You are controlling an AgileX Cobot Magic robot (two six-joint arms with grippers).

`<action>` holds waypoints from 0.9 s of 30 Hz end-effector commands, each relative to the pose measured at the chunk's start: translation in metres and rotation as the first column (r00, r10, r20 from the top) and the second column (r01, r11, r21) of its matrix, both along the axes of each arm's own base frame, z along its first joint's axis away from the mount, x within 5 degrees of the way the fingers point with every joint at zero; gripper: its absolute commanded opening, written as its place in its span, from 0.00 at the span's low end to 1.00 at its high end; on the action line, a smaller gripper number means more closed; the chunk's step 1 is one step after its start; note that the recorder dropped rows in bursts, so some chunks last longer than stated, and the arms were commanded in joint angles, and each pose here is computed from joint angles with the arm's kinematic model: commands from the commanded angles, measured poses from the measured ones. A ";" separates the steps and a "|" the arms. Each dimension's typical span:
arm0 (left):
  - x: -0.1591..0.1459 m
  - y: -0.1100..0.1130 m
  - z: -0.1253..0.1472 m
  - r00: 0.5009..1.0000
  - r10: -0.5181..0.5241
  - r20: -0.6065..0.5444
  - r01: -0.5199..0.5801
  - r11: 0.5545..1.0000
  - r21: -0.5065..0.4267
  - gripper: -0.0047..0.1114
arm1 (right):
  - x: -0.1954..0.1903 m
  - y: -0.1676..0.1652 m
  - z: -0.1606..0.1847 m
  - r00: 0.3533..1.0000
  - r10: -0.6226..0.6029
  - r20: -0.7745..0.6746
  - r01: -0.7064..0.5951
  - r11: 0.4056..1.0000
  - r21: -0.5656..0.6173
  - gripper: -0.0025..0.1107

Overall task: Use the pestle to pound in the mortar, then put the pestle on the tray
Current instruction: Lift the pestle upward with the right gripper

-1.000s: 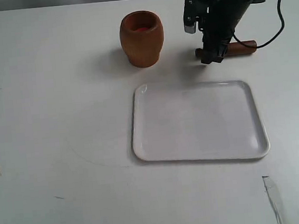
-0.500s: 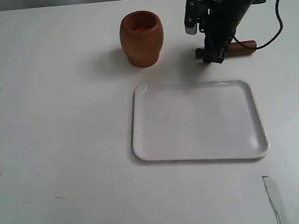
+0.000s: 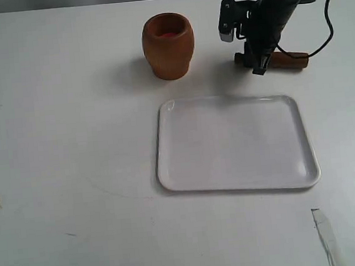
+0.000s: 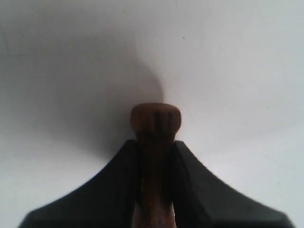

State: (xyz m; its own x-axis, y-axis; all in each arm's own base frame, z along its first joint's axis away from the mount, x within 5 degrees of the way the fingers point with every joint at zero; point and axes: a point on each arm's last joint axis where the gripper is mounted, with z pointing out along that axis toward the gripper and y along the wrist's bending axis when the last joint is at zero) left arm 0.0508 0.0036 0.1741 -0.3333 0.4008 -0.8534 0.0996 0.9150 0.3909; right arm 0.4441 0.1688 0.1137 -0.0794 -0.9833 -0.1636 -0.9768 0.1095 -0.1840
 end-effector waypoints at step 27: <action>0.000 -0.001 0.000 1.000 -0.006 0.004 0.006 1.000 -0.015 0.04 | -0.049 0.074 0.166 0.960 -0.149 0.236 -0.165 0.381 0.910 0.02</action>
State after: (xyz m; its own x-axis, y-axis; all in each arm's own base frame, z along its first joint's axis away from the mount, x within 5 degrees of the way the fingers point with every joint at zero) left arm 0.0508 0.0036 0.1741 -0.3333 0.4008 -0.8534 0.0996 0.9150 0.3909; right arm 0.4013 0.2346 0.2850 0.0869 -0.2174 -0.9722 -0.9083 0.3835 -0.1669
